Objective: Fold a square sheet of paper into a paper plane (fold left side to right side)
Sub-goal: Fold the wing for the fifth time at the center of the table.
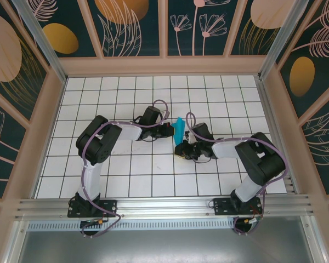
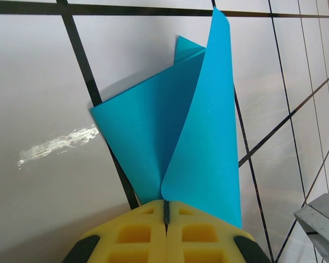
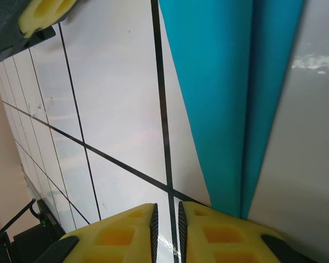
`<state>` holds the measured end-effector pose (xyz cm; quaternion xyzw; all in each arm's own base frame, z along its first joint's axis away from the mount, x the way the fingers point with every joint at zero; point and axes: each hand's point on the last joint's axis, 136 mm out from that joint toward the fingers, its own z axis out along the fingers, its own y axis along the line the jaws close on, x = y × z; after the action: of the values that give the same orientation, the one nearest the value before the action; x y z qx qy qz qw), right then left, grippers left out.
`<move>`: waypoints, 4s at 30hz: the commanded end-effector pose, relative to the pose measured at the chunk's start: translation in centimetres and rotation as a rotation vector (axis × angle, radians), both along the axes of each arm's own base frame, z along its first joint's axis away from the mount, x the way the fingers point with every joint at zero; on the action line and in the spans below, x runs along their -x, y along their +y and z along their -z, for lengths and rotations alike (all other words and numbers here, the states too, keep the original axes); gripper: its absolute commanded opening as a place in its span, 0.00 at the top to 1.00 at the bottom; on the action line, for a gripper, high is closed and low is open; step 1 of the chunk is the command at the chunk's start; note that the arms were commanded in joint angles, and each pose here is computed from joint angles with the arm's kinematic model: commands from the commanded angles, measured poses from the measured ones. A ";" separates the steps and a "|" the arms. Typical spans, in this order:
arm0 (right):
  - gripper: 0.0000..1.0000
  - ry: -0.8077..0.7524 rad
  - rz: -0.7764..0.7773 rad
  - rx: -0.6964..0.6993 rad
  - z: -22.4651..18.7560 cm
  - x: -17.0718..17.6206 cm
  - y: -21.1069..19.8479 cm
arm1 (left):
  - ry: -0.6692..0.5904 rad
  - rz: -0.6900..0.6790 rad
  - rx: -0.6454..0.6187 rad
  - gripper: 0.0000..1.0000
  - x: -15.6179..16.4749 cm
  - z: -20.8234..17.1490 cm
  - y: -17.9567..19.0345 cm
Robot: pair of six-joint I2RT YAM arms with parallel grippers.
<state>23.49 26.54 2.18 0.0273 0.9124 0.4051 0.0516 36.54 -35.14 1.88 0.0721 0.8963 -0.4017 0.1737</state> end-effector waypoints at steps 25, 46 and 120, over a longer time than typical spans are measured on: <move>0.80 -0.168 0.067 -0.045 -4.0 -9.0 -0.4 | 0.043 -0.043 -0.093 1.00 -0.5 3.6 2.1; 0.81 0.006 0.083 0.123 2.9 -6.3 -2.8 | 0.030 -0.040 -0.057 1.00 -0.8 2.4 1.5; 0.83 -0.019 0.110 0.126 0.3 -8.0 -1.7 | 0.517 -0.272 -0.268 1.00 11.7 7.2 1.9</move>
<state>31.48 25.08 2.16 0.0731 0.9238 0.3655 0.0881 26.54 -37.93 1.34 -0.1133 0.9025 -0.4154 -0.0080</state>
